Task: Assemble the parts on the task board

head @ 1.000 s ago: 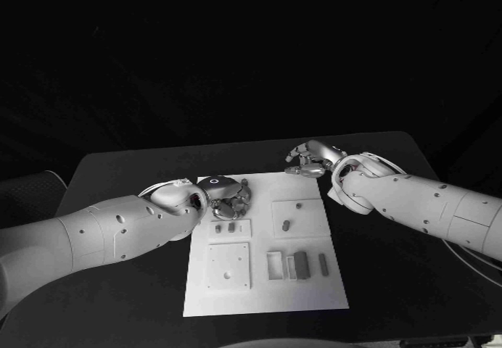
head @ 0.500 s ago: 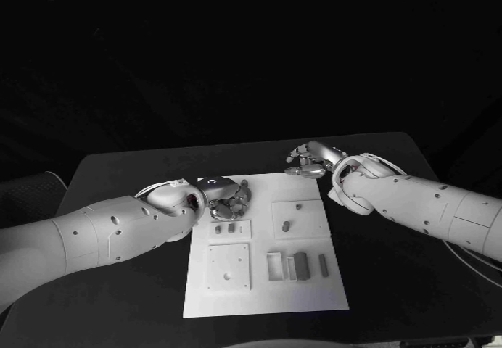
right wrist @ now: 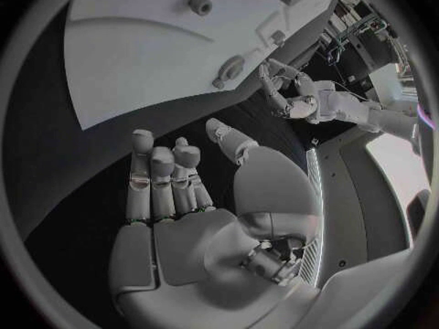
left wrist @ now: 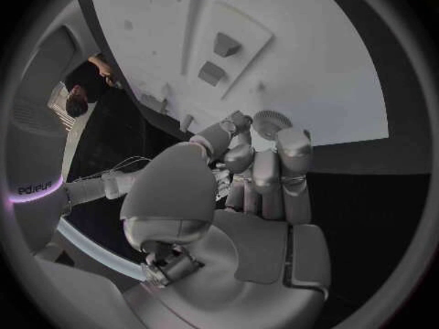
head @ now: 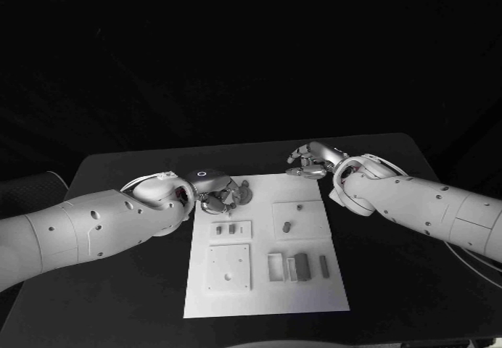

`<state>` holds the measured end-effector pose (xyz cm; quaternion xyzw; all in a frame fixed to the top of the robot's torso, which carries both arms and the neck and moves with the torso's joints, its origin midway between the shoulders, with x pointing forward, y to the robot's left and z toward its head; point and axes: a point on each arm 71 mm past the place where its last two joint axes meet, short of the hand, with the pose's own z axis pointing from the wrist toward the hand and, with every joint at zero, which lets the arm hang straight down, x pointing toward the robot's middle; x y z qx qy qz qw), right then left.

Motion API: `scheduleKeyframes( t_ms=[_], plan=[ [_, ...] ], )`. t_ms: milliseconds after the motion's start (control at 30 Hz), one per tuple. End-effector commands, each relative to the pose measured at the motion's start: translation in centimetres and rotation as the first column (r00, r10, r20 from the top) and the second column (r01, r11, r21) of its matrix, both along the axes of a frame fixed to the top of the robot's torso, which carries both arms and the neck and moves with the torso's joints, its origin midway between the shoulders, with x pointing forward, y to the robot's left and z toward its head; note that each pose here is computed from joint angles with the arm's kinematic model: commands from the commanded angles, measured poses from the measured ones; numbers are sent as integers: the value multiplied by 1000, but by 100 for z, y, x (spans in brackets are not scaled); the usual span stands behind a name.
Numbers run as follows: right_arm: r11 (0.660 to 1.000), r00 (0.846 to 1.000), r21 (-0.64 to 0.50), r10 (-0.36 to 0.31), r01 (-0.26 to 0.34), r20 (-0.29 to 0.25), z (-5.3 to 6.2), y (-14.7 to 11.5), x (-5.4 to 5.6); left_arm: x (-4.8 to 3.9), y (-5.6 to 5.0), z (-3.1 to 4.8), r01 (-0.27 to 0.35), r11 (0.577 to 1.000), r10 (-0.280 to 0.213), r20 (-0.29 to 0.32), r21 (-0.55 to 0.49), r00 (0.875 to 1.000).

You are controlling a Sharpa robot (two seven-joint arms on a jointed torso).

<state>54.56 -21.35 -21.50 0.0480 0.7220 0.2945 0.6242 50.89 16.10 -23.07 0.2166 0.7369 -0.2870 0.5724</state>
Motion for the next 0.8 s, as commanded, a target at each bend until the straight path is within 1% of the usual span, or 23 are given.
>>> scheduleKeyframes(
  t_ms=[33, 333, 500, 667, 800],
  plan=[
    [1000, 1000, 1, 10, -10, 0, -1, 7, -5, -19, 17, 15, -5, 1000, 5, -15, 5, 1000],
    [1000, 1000, 0, 8, -8, -1, -1, 0, -4, -22, 129, 0, -25, 1000, 26, -30, 15, 999],
    [1000, 1000, 1, 10, -10, -1, -1, 6, -4, -7, 162, -9, -35, 999, 35, -34, 16, 999],
    [1000, 1000, 0, 9, -9, -1, -1, 5, -4, 5, 157, -15, -36, 999, 36, -31, 14, 999],
    [1000, 1000, 0, 9, -9, -1, -2, 5, -3, 17, 108, -25, -28, 999, 29, -32, 17, 999]
  ],
)
